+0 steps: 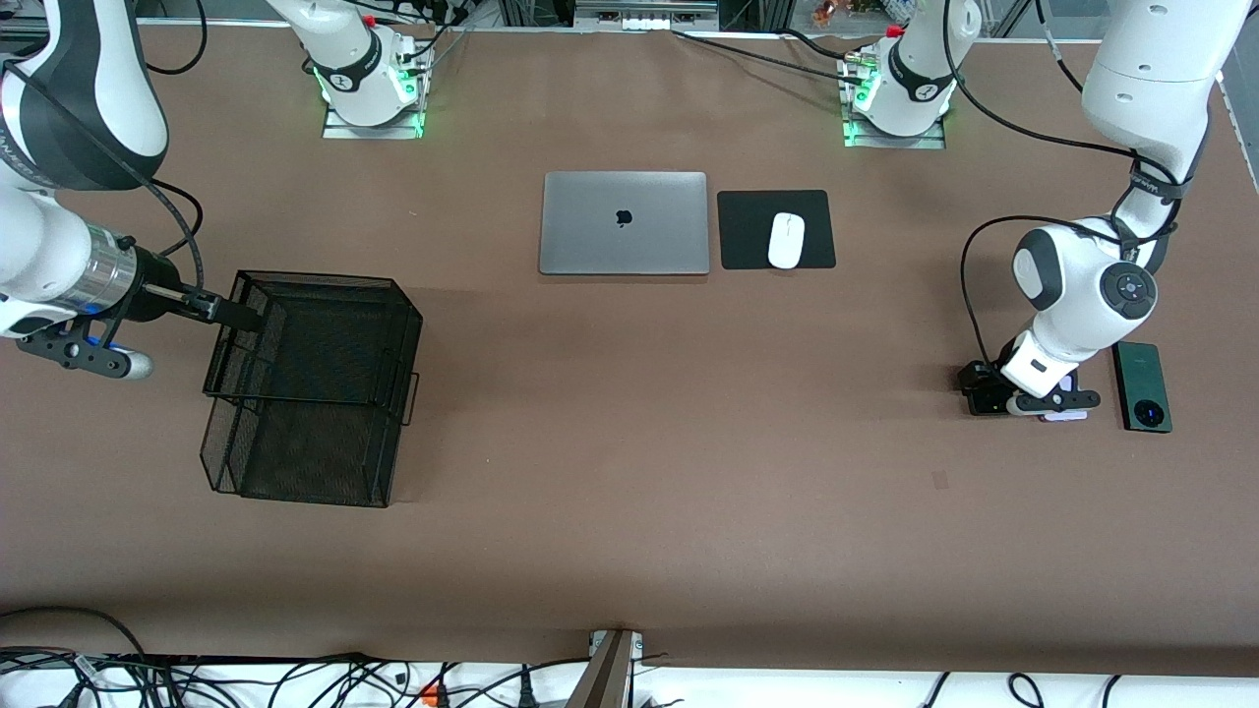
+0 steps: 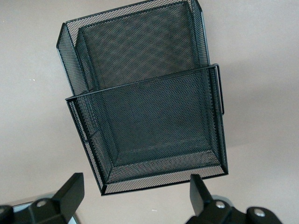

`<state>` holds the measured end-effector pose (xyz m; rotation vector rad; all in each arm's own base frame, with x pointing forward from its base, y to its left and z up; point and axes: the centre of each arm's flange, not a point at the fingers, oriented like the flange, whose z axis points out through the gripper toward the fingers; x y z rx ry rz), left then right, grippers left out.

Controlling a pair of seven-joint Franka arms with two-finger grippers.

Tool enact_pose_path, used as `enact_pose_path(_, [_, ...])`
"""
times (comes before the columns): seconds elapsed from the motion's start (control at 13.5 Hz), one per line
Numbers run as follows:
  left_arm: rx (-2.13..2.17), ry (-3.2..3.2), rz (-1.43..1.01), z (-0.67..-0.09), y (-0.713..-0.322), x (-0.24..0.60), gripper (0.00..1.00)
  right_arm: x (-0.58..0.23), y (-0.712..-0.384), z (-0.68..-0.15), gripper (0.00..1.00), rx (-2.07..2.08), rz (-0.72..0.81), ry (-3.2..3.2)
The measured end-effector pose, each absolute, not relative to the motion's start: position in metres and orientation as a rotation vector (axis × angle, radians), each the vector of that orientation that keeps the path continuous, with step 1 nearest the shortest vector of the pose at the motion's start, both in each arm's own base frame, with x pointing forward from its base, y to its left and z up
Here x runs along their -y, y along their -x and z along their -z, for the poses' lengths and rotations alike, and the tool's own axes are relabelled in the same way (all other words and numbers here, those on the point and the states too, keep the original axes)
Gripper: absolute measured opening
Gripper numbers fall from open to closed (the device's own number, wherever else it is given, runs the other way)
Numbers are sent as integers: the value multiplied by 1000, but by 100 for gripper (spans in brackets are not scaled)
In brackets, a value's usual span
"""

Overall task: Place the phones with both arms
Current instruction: 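Carry the black phone with the left gripper to beside the laptop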

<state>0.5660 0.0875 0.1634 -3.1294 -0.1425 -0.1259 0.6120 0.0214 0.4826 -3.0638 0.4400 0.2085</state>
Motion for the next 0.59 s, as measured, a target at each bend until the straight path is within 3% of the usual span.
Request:
enact_pose_path(0.37, [168, 3164, 38, -200, -609, -60, 81, -21, -612, -483, 100, -440, -209, 3064])
enact_pose_path(0.59, [210, 3174, 26, -229, -636, 6, 81, -21, -612, -483, 100, -440, -208, 3064])
